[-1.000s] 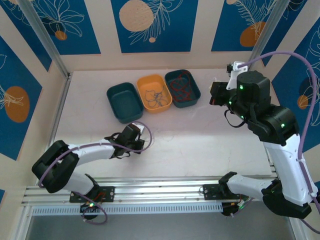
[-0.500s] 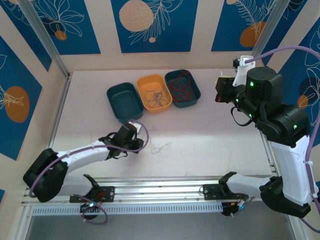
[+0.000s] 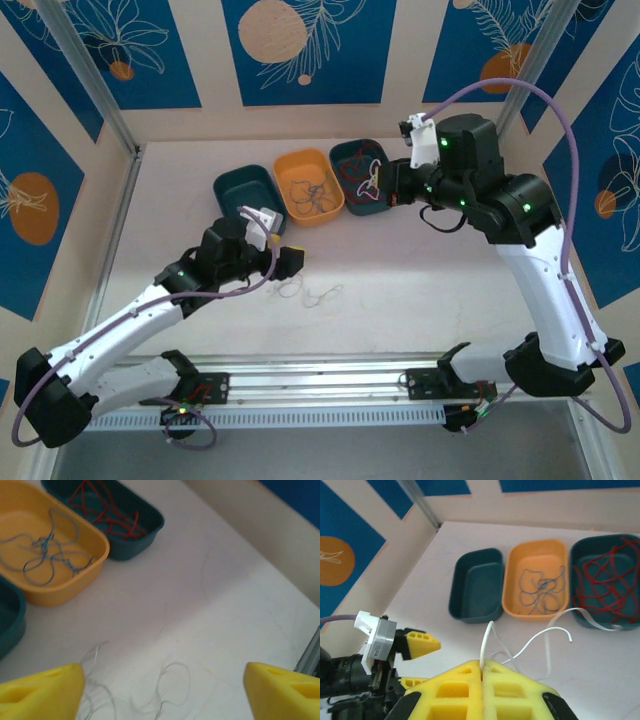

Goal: Untangle the cables

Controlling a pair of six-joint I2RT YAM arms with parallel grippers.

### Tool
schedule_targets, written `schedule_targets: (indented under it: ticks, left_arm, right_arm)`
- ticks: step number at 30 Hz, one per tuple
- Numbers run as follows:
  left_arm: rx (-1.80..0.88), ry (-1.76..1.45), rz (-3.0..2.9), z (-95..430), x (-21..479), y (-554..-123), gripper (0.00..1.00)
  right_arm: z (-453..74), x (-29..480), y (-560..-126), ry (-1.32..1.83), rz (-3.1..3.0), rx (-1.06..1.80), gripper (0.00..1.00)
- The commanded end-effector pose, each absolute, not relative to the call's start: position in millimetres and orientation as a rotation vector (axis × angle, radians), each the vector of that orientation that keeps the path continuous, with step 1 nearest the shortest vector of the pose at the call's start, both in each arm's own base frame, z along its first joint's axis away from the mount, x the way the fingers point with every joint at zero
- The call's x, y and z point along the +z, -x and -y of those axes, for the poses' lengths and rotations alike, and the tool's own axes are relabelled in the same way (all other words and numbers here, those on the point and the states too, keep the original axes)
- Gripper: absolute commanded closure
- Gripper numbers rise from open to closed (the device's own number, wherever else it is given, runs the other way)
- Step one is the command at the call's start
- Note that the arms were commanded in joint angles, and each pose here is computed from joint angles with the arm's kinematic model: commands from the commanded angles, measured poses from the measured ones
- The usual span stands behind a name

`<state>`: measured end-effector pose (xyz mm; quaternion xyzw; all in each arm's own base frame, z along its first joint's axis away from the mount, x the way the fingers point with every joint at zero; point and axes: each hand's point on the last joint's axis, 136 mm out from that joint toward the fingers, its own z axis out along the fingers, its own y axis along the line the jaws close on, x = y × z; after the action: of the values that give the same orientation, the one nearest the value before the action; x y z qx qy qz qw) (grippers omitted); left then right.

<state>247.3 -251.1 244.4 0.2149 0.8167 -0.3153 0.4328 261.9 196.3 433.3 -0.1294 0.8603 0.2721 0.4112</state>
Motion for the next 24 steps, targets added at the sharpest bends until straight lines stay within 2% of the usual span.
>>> schedule_targets:
  ticks: [1, 4, 10, 19, 24]
  left_arm:
    - [-0.843, -0.579, -1.890, 260, 284, -251, 0.09]
    - [-0.832, -0.558, -1.853, 260, 298, -256, 0.00]
    - [-0.694, -0.423, -1.784, 226, 316, -263, 0.00]
    - [-0.363, -0.033, -1.676, 114, 329, -248, 0.00]
    - [-0.276, 0.135, -1.615, 69, 330, -233, 0.00]
  right_arm:
    - [-224, 433, -263, 0.389, -2.165, 0.845, 1.00]
    - [-241, 428, -269, 0.426, -2.173, 0.912, 1.00]
    - [-272, 422, -288, 0.482, -2.169, 0.984, 1.00]
    - [-335, 408, -319, 0.612, -2.138, 0.968, 1.00]
    - [-378, 403, -340, 0.703, -2.071, 0.942, 1.00]
